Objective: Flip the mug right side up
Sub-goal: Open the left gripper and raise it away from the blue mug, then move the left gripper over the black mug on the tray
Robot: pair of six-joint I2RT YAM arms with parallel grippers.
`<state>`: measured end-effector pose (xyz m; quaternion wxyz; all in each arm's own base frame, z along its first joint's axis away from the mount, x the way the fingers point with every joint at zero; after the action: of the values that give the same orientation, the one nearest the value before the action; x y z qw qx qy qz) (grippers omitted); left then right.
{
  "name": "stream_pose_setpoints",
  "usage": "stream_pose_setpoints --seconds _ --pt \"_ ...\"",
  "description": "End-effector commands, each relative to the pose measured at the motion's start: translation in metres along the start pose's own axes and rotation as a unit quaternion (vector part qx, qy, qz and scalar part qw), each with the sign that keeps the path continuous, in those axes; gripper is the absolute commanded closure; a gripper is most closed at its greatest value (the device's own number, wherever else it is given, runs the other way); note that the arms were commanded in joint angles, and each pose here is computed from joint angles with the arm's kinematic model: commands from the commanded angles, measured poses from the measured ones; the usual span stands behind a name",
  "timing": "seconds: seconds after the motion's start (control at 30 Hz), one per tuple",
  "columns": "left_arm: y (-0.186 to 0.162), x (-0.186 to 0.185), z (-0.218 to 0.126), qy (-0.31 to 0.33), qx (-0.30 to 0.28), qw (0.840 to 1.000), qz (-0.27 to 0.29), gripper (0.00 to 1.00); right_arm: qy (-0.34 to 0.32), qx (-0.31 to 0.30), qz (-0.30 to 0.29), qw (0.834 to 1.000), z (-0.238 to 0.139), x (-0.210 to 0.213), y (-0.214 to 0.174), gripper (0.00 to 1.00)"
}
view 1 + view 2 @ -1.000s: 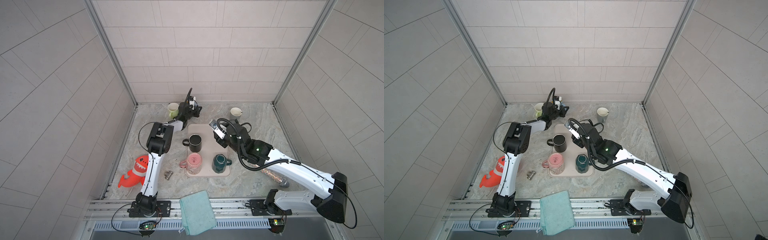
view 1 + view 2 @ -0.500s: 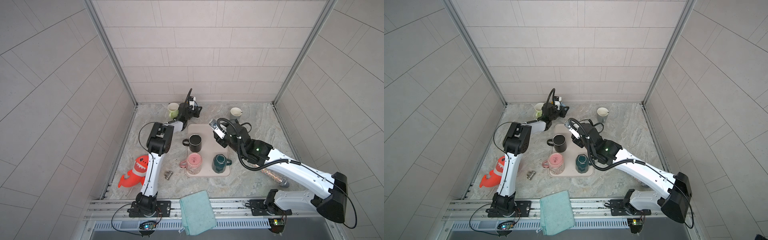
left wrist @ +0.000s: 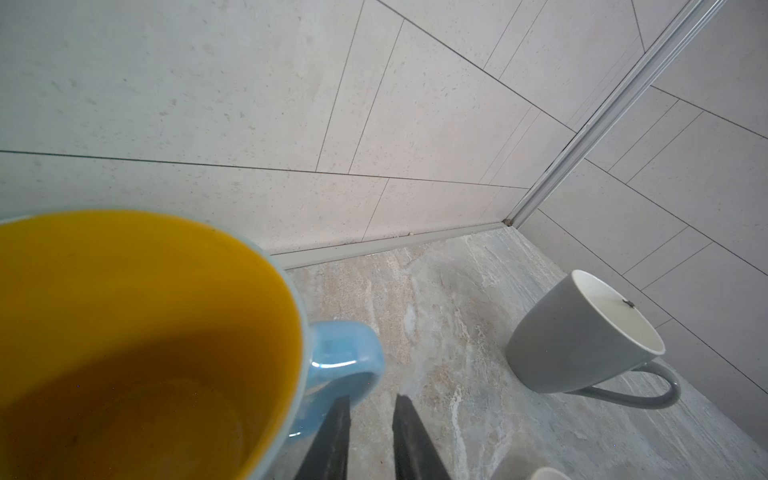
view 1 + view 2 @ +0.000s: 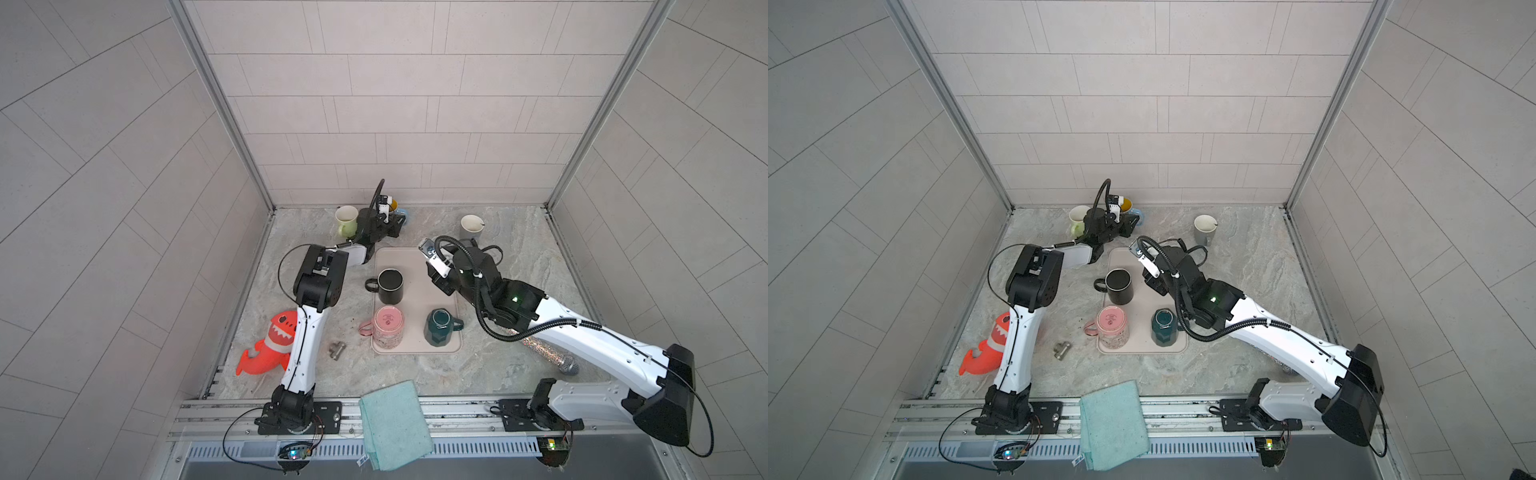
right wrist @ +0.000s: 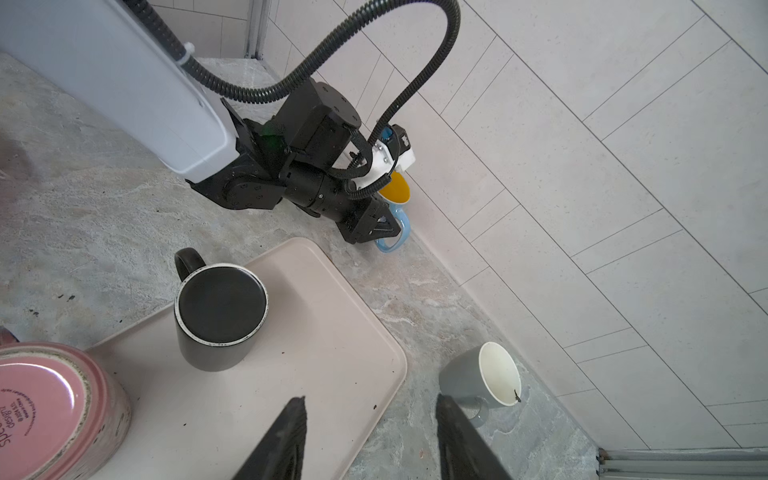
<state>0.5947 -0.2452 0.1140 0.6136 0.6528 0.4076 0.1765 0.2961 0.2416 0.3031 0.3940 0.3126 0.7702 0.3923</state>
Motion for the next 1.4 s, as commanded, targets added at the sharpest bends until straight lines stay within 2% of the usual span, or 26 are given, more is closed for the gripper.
stream_pose_setpoints --seconds 0.0,0.23,0.37,0.5,0.63,0.73,0.8,0.9,1.03,1.17,1.37 --pt "0.031 -0.014 -0.011 -0.019 -0.032 0.999 0.020 0.75 -0.004 -0.012 0.017 1.000 -0.004 -0.004 0.003 0.49" --pt "0.063 -0.044 -0.038 -0.042 -0.071 0.996 0.016 0.73 -0.002 -0.017 0.024 1.000 -0.008 -0.005 0.003 0.49" --pt "0.106 -0.076 -0.072 -0.062 -0.117 0.991 0.011 0.71 0.001 -0.027 0.036 0.999 -0.015 -0.007 0.005 0.48" --pt "0.149 -0.109 -0.116 -0.082 -0.133 0.987 -0.019 0.71 0.010 -0.028 0.054 0.998 -0.023 -0.007 0.006 0.47" --pt "0.167 -0.132 -0.157 -0.065 -0.057 0.992 -0.089 0.71 0.025 -0.010 0.079 0.997 -0.026 -0.004 0.001 0.43" --pt "0.159 -0.145 -0.193 -0.030 0.037 0.990 -0.135 0.70 0.038 0.005 0.096 0.995 -0.028 0.000 -0.003 0.38" --pt "0.146 -0.144 -0.219 0.020 0.096 0.983 -0.155 0.65 0.045 0.011 0.105 0.993 -0.028 0.002 -0.006 0.36" --pt "0.127 -0.141 -0.260 0.096 0.172 0.966 -0.169 0.60 0.056 0.018 0.118 0.991 -0.028 0.006 -0.008 0.34" --pt "0.091 -0.136 -0.298 0.159 0.258 0.928 -0.216 0.56 0.070 0.024 0.133 0.988 -0.028 0.011 -0.010 0.32" --pt "0.056 -0.129 -0.312 0.183 0.308 0.886 -0.295 0.55 0.073 0.031 0.143 0.987 -0.030 0.011 -0.012 0.31" --pt "0.021 -0.123 -0.311 0.198 0.336 0.817 -0.424 0.52 0.068 0.033 0.154 0.985 -0.036 0.008 -0.016 0.30"
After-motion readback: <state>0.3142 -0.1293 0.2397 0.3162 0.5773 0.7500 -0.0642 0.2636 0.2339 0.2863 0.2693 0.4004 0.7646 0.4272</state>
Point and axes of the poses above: each gripper's point midway between its finger pads, its own z axis out along the fingers, its own x axis along the line the jaws close on, y = z × x, the point moved 2 cm from there along -z, back along the fingers, and after that the axes turned 7 degrees about z, right-handed, at the moved point
